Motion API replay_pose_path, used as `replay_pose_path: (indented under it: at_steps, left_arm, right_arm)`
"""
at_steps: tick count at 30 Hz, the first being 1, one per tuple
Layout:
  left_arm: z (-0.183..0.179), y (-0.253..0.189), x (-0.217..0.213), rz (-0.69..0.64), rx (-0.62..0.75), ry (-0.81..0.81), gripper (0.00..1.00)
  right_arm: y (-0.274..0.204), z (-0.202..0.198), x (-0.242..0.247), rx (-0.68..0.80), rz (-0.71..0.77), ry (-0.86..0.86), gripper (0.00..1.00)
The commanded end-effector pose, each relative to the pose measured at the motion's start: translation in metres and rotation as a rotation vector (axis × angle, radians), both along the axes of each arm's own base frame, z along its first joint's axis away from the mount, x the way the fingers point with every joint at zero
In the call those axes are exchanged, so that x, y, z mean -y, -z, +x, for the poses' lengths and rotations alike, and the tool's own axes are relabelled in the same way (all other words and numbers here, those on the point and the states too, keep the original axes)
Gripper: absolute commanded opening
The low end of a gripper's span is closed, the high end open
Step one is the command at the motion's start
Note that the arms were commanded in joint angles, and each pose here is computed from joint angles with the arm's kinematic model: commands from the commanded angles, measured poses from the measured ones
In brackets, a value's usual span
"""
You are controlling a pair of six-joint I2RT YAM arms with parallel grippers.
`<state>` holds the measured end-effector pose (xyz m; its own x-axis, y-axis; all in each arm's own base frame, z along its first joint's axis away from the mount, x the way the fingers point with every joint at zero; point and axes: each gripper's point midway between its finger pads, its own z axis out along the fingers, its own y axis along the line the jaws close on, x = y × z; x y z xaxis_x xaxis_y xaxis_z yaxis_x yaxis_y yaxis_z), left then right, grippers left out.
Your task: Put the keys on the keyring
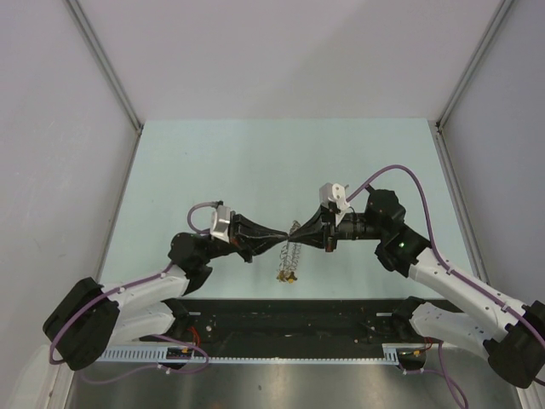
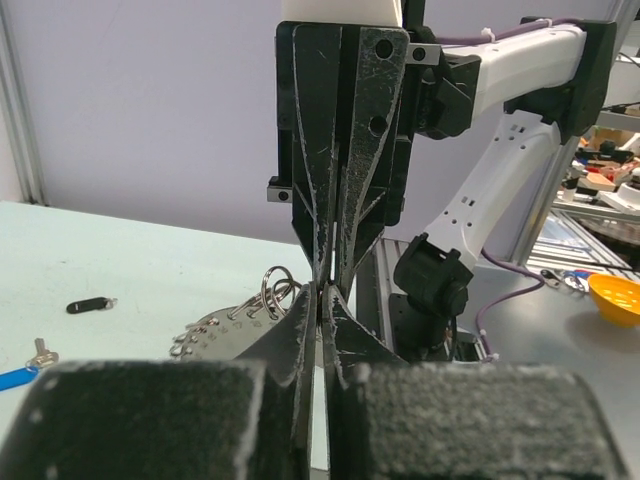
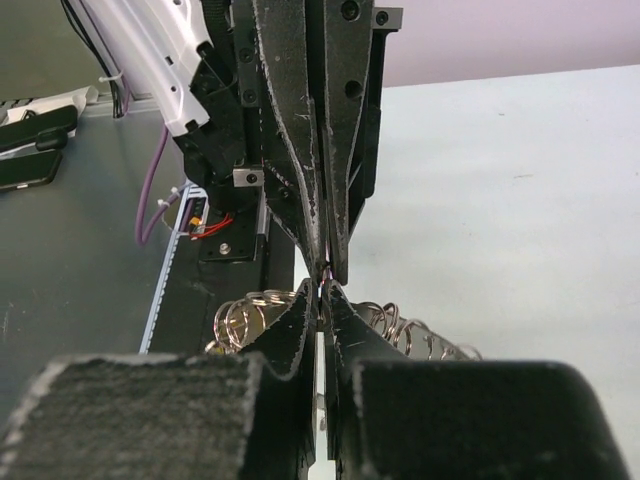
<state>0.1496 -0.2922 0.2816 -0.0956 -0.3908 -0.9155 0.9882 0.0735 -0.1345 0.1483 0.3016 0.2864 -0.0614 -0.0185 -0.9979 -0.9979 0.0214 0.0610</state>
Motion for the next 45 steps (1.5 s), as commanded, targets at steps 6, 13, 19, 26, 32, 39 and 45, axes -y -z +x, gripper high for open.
replay_pose_path:
  at_steps: [6, 13, 19, 26, 32, 39, 45]
  left_arm:
    - [-0.032, -0.079, -0.037, -0.278, 0.285, 0.018, 0.01]
    - [-0.03, -0.075, -0.037, -0.242, 0.295, 0.014, 0.15]
    - [-0.015, -0.041, -0.021, 0.014, 0.253, 0.035, 0.27]
    - [-0.011, -0.02, -0.003, 0.248, 0.277, 0.027, 0.33]
    - [-0.004, -0.008, 0.008, 0.378, 0.28, 0.016, 0.33]
    - [-0.002, 0.001, 0.014, 0.452, 0.268, 0.034, 0.32]
    - [0.001, 0.009, 0.017, 0.495, 0.258, 0.029, 0.31]
  right_arm:
    - [-0.012, -0.002, 0.001, 0.046, 0.019, -0.044, 0.0]
    - [-0.014, -0.001, 0.0, 0.056, 0.016, -0.045, 0.0]
    - [-0.01, 0.002, 0.002, 0.07, -0.027, -0.038, 0.0]
    - [-0.009, 0.006, 0.004, 0.094, -0.09, -0.03, 0.0]
    - [-0.01, 0.003, 0.004, 0.117, -0.134, -0.047, 0.0]
    - [-0.006, 0.001, 0.004, 0.121, -0.162, -0.055, 0.0]
    - [-0.006, 0.0, 0.003, 0.123, -0.17, -0.06, 0.0]
